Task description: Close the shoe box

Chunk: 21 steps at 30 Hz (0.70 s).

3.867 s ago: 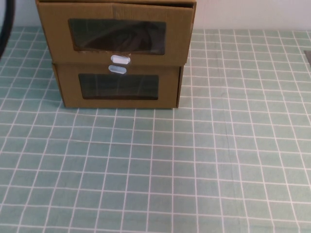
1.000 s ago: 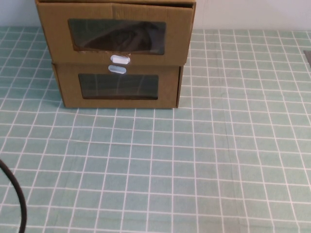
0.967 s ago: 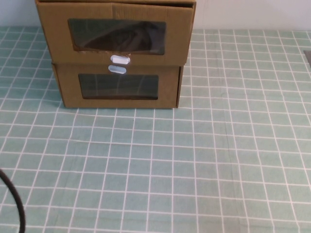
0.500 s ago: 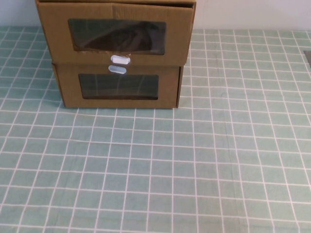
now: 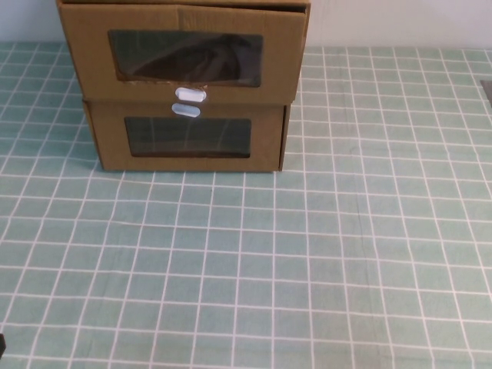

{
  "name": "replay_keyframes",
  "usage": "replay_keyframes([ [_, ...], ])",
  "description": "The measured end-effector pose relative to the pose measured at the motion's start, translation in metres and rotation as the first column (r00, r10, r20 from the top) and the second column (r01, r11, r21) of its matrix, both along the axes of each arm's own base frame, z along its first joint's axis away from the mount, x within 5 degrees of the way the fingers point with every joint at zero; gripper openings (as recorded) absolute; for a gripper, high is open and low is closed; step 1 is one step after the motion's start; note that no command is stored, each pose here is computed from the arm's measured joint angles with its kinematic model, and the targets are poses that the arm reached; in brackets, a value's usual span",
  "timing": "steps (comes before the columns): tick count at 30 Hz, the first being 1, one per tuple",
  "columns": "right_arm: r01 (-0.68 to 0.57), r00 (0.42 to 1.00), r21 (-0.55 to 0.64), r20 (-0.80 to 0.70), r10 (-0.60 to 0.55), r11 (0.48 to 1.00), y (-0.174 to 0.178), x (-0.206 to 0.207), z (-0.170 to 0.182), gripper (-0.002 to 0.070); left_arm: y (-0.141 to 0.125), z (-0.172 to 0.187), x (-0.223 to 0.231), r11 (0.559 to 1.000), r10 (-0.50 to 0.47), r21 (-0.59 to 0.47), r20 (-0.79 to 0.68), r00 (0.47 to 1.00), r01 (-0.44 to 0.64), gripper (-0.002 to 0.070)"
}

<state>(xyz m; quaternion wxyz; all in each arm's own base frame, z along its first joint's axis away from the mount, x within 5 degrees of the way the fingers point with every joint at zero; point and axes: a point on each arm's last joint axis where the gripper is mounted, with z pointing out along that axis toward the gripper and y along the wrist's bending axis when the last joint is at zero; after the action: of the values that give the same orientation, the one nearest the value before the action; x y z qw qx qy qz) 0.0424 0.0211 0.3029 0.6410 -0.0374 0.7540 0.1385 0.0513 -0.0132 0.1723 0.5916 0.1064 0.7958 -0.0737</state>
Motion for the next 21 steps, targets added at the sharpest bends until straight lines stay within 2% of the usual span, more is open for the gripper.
replay_keyframes([
  [7,0.000,1.000,0.000,0.000,0.000,1.000,0.0000,0.0000,0.0000,-0.0013,0.0002,-0.0003,-0.0001,1.000,0.002,0.001,-0.003,1.000,-0.002,-0.0005],
  [16,0.000,1.000,0.000,0.000,0.000,1.000,0.0000,0.0000,0.0000,-0.0013,0.0076,-0.0003,0.0012,0.989,0.148,-0.003,-0.004,0.989,-0.148,-0.0005],
  [21,0.000,1.000,0.000,0.000,0.000,1.000,0.0000,0.0000,0.0000,-0.0013,0.0087,-0.0003,0.0013,0.986,0.168,-0.003,-0.004,0.986,-0.168,-0.0005],
])
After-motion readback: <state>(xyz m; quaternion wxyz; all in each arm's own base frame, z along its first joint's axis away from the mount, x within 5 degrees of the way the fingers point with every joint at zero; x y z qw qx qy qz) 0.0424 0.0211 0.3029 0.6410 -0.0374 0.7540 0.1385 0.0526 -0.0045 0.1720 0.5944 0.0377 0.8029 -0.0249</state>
